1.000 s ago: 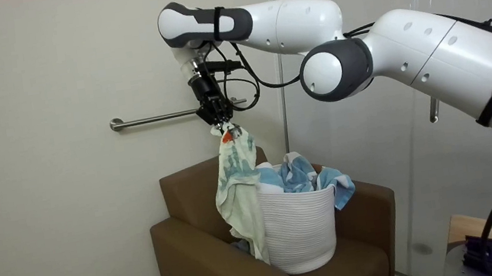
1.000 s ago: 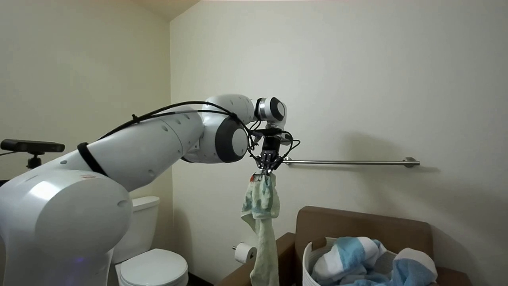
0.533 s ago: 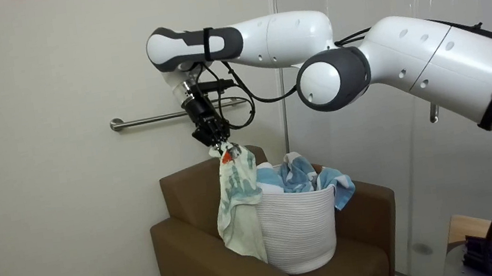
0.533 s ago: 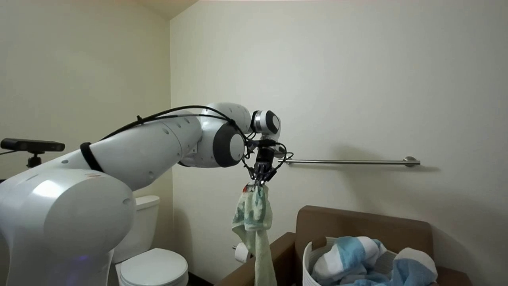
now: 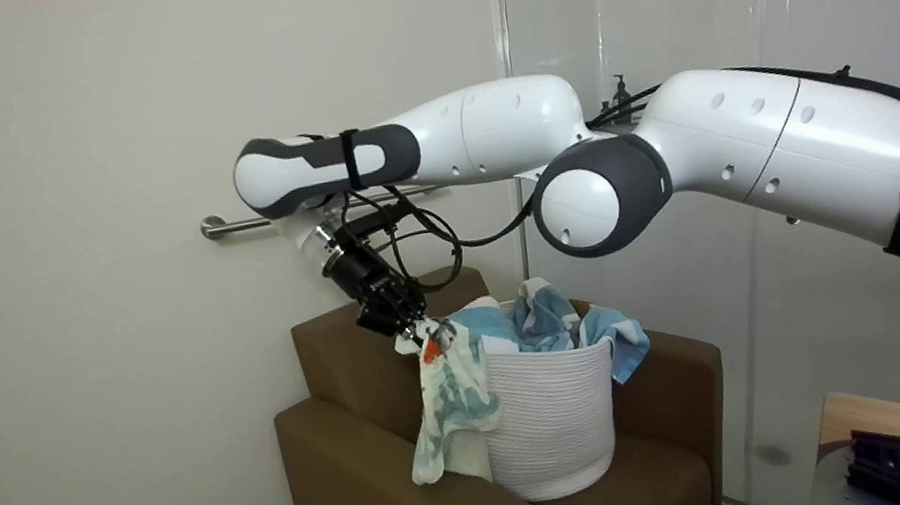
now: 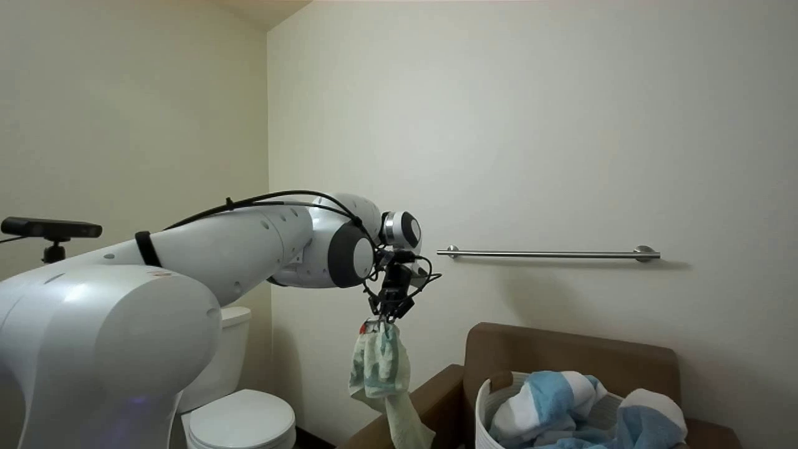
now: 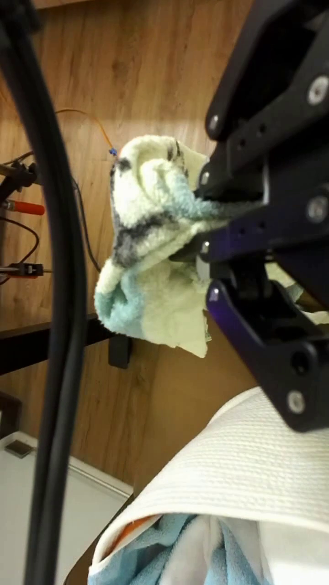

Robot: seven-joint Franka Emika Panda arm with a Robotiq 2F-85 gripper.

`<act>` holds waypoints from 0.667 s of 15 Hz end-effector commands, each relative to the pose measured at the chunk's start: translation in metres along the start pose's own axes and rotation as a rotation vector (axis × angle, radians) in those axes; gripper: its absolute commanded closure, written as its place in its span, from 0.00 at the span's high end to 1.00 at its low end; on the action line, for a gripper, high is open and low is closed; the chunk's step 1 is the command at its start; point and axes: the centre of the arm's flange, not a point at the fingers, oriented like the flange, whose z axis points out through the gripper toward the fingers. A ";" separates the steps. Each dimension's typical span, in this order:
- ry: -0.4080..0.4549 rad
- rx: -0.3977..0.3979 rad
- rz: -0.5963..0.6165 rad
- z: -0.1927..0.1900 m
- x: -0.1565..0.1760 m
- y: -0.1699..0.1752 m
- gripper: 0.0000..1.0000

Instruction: Remove the smaller towel from the hamper and put it on the armrest

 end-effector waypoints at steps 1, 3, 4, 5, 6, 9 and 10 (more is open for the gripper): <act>-0.108 -0.141 -0.051 -0.041 0.050 -0.047 0.09; -0.179 -0.212 -0.092 -0.026 0.055 -0.071 0.09; -0.207 -0.245 -0.122 -0.018 0.057 -0.080 0.09; -0.233 -0.279 -0.146 -0.011 0.059 -0.090 0.09; -0.255 -0.310 -0.174 -0.003 0.064 -0.096 0.09; -0.349 -0.398 -0.259 0.014 0.066 -0.109 0.09; -0.370 -0.428 -0.289 0.018 0.066 -0.112 0.09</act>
